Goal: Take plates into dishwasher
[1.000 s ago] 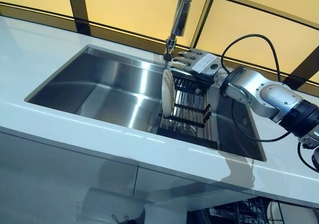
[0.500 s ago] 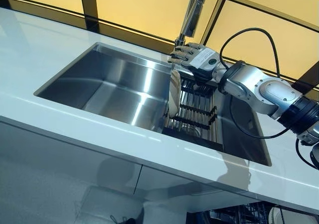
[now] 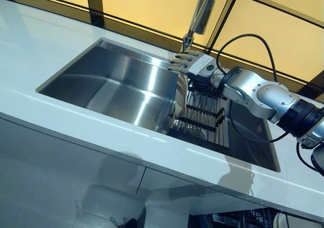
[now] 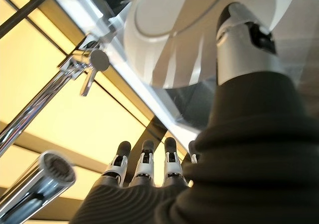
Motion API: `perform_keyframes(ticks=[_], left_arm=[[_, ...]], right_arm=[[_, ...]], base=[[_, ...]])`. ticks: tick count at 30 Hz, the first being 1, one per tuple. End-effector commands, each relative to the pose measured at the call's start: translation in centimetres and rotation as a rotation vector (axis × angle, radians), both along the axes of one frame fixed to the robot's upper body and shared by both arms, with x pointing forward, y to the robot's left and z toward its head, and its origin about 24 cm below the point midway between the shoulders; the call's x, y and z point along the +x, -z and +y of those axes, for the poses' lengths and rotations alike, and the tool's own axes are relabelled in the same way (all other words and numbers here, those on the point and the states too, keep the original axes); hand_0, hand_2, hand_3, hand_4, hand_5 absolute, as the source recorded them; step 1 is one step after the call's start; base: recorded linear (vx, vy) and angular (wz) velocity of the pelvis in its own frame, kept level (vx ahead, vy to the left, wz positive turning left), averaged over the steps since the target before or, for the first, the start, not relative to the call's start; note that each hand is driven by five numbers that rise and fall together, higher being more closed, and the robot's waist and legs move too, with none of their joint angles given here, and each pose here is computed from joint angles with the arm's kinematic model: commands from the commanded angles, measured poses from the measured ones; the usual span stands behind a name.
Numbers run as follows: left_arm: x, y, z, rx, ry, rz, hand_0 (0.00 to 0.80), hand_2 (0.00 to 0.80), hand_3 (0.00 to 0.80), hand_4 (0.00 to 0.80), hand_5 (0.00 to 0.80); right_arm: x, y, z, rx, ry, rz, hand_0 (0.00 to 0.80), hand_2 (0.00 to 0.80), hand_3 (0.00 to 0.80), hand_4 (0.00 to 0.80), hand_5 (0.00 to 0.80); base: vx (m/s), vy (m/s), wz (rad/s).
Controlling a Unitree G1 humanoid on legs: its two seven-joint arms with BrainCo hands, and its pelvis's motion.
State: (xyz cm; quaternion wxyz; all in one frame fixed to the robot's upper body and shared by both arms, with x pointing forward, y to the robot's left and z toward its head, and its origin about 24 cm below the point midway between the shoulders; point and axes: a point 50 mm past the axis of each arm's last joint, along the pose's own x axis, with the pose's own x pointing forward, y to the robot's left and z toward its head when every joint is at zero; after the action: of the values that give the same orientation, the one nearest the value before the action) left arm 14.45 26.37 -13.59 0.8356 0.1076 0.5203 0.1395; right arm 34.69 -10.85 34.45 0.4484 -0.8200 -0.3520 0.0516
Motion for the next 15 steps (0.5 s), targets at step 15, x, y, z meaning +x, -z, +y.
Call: perform_keyframes(ticks=[15], left_arm=[[0.7,-0.5,0.5,-0.016,-0.027,-0.046,0.0,0.0,0.0,0.0,0.0]], right_arm=[[-0.3,-2.0,-0.2,-0.063,0.079,-0.083,0.0,0.0,0.0,0.0,0.0]], base=[[-0.006,0.0,0.0]])
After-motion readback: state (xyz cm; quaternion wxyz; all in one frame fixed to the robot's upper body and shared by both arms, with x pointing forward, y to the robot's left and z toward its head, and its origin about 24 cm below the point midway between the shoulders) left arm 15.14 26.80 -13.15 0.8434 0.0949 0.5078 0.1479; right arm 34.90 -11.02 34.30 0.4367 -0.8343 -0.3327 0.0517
